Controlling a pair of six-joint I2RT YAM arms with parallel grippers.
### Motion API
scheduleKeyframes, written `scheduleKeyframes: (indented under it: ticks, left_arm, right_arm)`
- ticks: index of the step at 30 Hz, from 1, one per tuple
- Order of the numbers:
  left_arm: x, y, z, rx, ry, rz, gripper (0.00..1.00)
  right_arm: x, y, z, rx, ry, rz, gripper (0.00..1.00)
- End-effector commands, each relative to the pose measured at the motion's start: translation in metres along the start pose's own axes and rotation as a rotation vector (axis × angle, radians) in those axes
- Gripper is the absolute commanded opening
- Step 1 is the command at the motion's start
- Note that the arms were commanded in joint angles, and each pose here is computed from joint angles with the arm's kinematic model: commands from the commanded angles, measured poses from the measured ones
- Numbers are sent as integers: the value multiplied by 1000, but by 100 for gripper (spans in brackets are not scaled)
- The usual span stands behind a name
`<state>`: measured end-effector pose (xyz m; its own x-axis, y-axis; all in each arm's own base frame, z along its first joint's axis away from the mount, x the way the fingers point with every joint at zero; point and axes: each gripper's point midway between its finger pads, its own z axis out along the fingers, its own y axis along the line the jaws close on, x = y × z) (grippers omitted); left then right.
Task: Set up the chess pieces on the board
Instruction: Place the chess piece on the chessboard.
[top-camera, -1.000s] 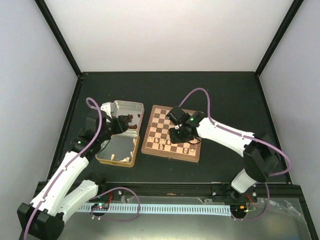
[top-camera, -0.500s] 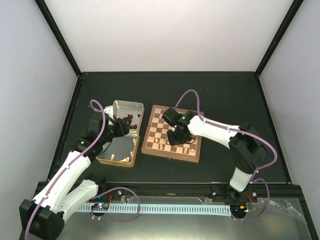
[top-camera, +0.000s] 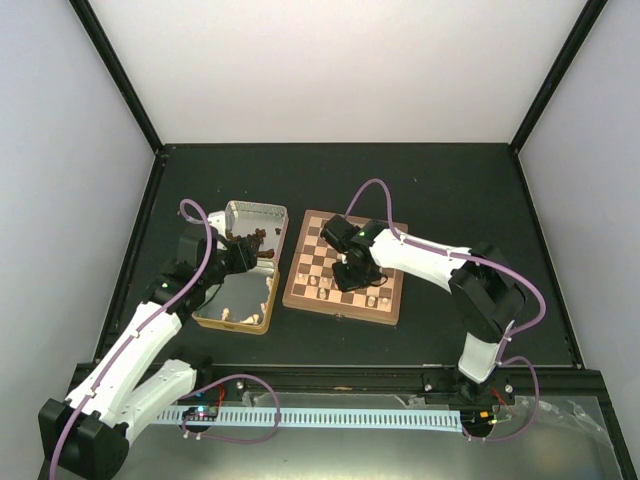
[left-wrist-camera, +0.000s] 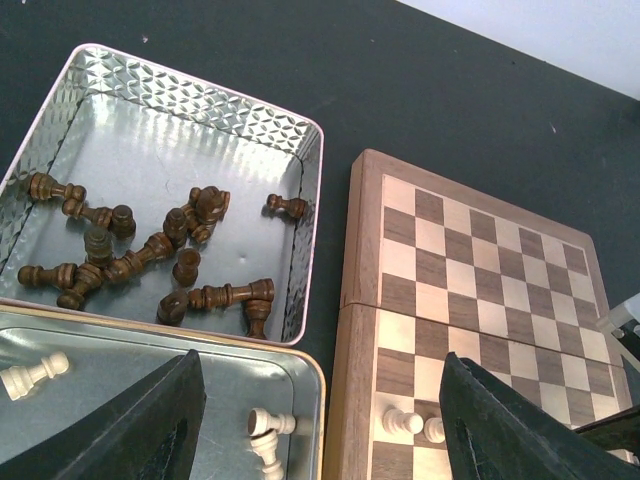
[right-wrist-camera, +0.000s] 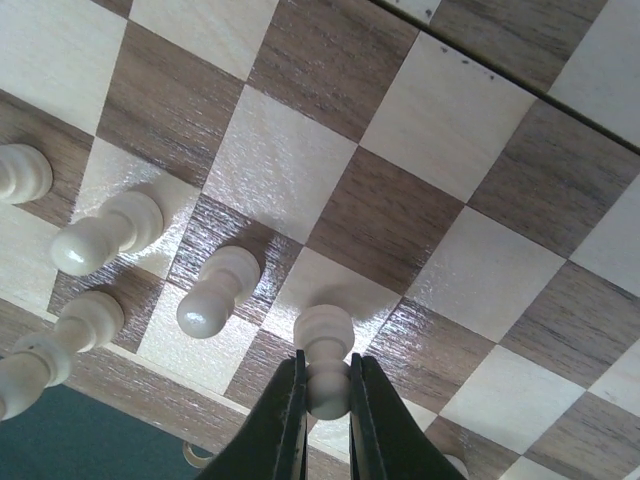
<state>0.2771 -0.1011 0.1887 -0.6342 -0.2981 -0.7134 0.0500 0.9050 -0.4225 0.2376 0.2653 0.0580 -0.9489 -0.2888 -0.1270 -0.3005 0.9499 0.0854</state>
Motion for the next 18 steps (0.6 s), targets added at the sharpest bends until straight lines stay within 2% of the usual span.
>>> scheduleKeyframes:
  ticks: [1, 10, 18]
  left_arm:
    - [-13, -2, -4, -1, -44, 11, 66]
    - [-2, 6, -1, -28, -7, -25, 67]
    - [34, 16, 13, -26, 85, -97, 68]
  right_arm:
    - [3, -2, -1, 15, 11, -22, 8]
    - [-4, 1, -6, 11, -19, -20, 25]
    - [-8, 4, -18, -13, -55, -12, 28]
